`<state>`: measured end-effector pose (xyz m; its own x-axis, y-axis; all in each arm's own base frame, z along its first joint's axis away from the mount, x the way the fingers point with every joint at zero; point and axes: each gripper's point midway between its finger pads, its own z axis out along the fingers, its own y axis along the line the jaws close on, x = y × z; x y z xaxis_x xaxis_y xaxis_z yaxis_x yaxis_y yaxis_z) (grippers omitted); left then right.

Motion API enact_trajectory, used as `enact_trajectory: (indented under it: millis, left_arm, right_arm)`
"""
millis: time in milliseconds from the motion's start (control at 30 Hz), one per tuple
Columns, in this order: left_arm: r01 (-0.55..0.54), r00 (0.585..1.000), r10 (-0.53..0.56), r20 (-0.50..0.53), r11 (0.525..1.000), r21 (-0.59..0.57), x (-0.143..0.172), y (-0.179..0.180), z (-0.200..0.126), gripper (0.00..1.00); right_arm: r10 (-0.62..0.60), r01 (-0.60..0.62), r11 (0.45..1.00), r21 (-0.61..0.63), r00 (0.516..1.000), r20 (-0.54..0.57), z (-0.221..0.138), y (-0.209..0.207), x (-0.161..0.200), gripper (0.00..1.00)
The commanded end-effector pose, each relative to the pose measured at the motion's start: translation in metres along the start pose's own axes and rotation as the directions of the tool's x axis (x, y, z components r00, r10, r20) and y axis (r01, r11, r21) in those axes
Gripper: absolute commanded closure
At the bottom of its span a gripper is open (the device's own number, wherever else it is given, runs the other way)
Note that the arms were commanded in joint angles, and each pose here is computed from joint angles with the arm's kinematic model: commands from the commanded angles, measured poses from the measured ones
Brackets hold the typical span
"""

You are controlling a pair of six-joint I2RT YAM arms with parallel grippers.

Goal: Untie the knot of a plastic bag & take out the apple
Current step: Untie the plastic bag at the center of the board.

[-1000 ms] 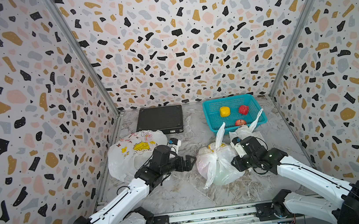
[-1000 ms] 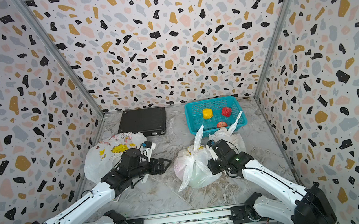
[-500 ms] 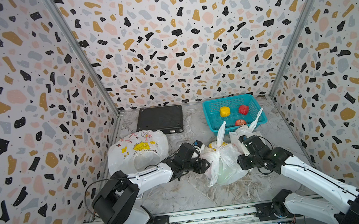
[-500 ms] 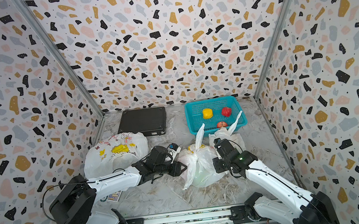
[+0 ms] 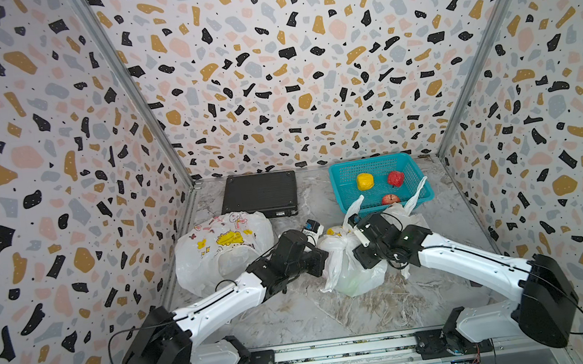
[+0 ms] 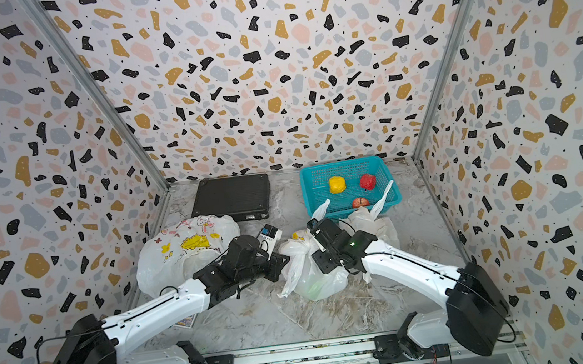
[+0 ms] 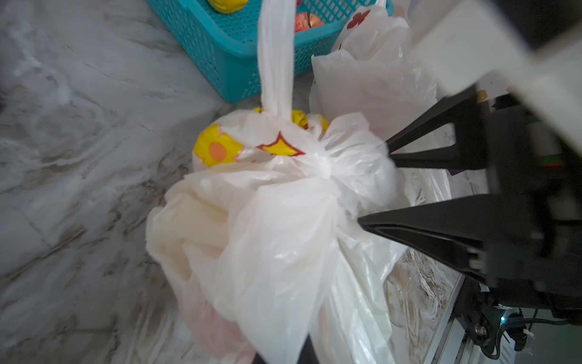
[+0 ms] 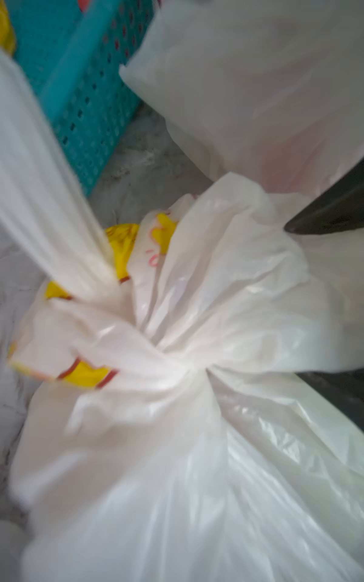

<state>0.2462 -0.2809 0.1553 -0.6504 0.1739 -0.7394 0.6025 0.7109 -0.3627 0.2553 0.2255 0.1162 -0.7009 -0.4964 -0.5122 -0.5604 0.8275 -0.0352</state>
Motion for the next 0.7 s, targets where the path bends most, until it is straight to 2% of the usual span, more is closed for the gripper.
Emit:
enact_trajectory:
  millis: [0,67,167,267,333,367,433,467,500,533,567,633,667]
  left_arm:
    - [-0.022,1.0,0.02,-0.019,0.992,-0.126,0.012,0.023,-0.013,1.0]
    - [0.007,1.0,-0.008,-0.004,0.975,-0.223,0.014,0.042,-0.028,1.0]
    - [0.12,0.992,-0.101,0.075,0.931,-0.344,0.019,0.078,-0.059,1.0]
    - [0.253,0.964,-0.194,0.181,0.879,-0.404,0.026,0.11,-0.085,1.0]
    - [0.305,0.949,-0.233,0.212,0.85,-0.43,0.032,0.122,-0.092,1.0]
    - [0.314,0.947,-0.245,0.209,0.848,-0.428,0.036,0.123,-0.091,1.0]
    - [0.316,0.947,-0.262,0.185,0.86,-0.401,0.038,0.118,-0.085,1.0]
    - [0.314,0.948,-0.267,0.171,0.865,-0.391,0.038,0.116,-0.083,0.96]
    - [0.306,0.951,-0.264,0.16,0.87,-0.387,0.036,0.113,-0.083,0.84]
    - [0.29,0.957,-0.253,0.144,0.873,-0.392,0.034,0.112,-0.086,0.71]
    - [0.272,0.962,-0.236,0.137,0.876,-0.399,0.03,0.11,-0.09,0.62]
    - [0.234,0.971,-0.192,0.142,0.883,-0.406,0.019,0.106,-0.1,0.45]
    - [0.215,0.975,-0.168,0.148,0.889,-0.404,0.014,0.104,-0.104,0.41]
  right_arm:
    - [0.018,-0.02,1.0,0.015,0.994,0.11,-0.014,-0.002,-0.033,0.86]
    - [0.027,-0.034,0.998,0.052,0.99,0.136,-0.016,-0.014,-0.032,1.0]
    - [0.104,-0.116,0.99,0.075,0.983,0.148,-0.018,-0.041,-0.024,1.0]
    - [0.231,-0.247,0.966,0.075,0.956,0.182,-0.014,-0.074,-0.013,1.0]
    - [0.271,-0.288,0.955,0.069,0.944,0.187,-0.009,-0.086,-0.009,1.0]
    - [0.271,-0.286,0.956,0.063,0.945,0.182,-0.009,-0.085,-0.011,1.0]
    - [0.255,-0.255,0.967,-0.025,0.949,0.186,-0.011,-0.068,-0.018,1.0]
    - [0.232,-0.225,0.973,-0.06,0.95,0.21,-0.016,-0.059,-0.022,0.97]
    - [0.211,-0.2,0.977,-0.071,0.95,0.228,-0.022,-0.055,-0.025,0.88]
    - [0.174,-0.163,0.984,-0.065,0.951,0.254,-0.032,-0.051,-0.028,0.72]
    - [0.131,-0.122,0.991,-0.049,0.952,0.275,-0.041,-0.047,-0.03,0.62]
    - [0.043,-0.035,0.999,-0.031,0.944,0.327,-0.06,-0.039,-0.035,0.52]
    - [0.001,0.014,0.999,-0.038,0.934,0.357,-0.066,-0.03,-0.038,0.46]
